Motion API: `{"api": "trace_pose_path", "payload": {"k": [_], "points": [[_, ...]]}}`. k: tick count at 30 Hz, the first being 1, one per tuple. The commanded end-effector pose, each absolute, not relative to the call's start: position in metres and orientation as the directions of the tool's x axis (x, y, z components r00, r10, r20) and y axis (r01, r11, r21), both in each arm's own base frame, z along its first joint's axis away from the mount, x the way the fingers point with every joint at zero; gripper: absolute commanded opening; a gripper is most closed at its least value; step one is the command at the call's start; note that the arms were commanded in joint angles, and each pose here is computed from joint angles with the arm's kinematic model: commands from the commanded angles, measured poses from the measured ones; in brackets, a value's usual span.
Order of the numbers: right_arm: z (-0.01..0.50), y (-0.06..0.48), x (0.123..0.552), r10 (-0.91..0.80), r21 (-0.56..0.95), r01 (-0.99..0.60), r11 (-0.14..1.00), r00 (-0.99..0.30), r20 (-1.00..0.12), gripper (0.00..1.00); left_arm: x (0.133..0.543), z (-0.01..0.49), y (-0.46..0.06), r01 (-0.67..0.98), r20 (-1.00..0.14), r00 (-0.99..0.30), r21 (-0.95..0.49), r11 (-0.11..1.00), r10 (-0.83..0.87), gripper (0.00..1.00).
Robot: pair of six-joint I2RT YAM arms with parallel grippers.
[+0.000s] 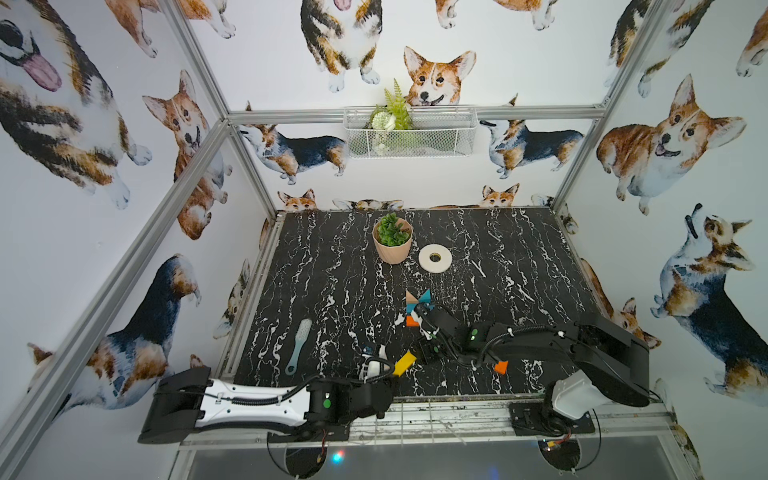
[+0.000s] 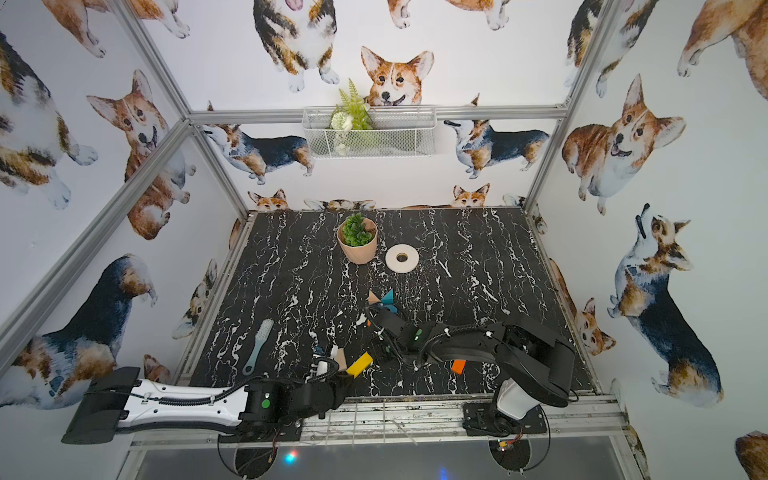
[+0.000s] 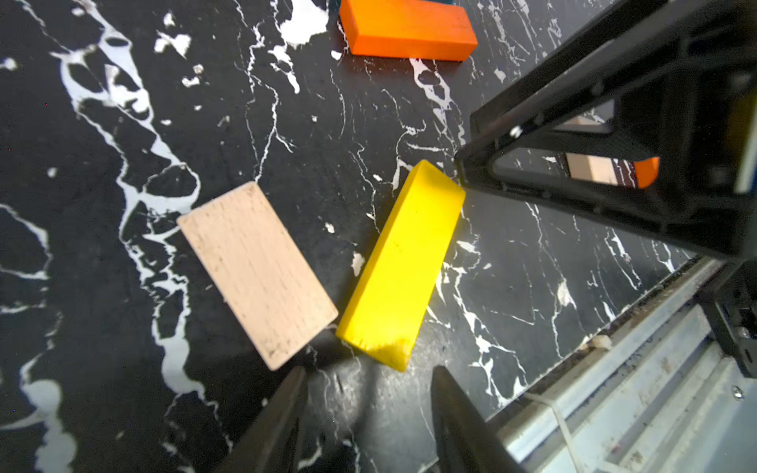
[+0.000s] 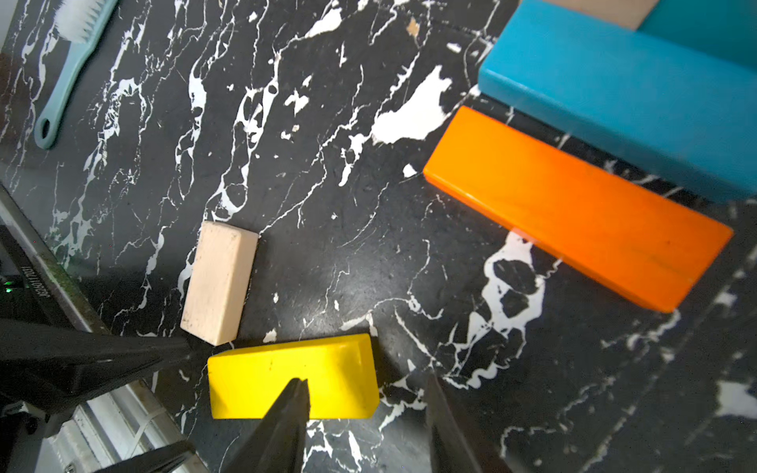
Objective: Assemble a carrot with building blocks
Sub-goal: Assemble the building block at the center of the board.
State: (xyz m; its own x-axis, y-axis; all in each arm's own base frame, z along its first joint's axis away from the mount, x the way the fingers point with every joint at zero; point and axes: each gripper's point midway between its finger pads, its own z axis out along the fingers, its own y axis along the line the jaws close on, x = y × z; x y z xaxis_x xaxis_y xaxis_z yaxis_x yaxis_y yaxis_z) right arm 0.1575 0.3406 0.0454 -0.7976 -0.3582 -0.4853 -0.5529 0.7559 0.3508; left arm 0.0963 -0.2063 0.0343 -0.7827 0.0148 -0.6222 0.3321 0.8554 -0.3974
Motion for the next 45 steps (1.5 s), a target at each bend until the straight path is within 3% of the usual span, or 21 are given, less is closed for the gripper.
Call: {"api": "trace_pose_path", "payload": {"k": [1, 19, 36, 45], "points": [[0.050, 0.346, 0.158, -0.339, 0.378, -0.551, 0.744, -0.799, -0.498, 0.51, 0.102, 0.040, -0.206, 0.302, -0.643, -0.765, -0.405, 0.863, -0.034, 0.52], [0.039, 0.355, 0.154, -0.336, 0.422, -0.540, 0.728, -0.818, -0.467, 0.45, 0.098, 0.042, -0.225, 0.341, -0.641, -0.765, -0.486, 0.805, -0.062, 0.48], [0.034, 0.356, 0.147, -0.335, 0.449, -0.532, 0.718, -0.829, -0.447, 0.41, 0.107, 0.030, -0.235, 0.331, -0.638, -0.769, -0.454, 0.827, -0.042, 0.43], [0.035, 0.347, 0.141, -0.329, 0.449, -0.523, 0.724, -0.835, -0.442, 0.40, 0.124, 0.037, -0.266, 0.365, -0.633, -0.774, -0.447, 0.817, 0.000, 0.43]]}}
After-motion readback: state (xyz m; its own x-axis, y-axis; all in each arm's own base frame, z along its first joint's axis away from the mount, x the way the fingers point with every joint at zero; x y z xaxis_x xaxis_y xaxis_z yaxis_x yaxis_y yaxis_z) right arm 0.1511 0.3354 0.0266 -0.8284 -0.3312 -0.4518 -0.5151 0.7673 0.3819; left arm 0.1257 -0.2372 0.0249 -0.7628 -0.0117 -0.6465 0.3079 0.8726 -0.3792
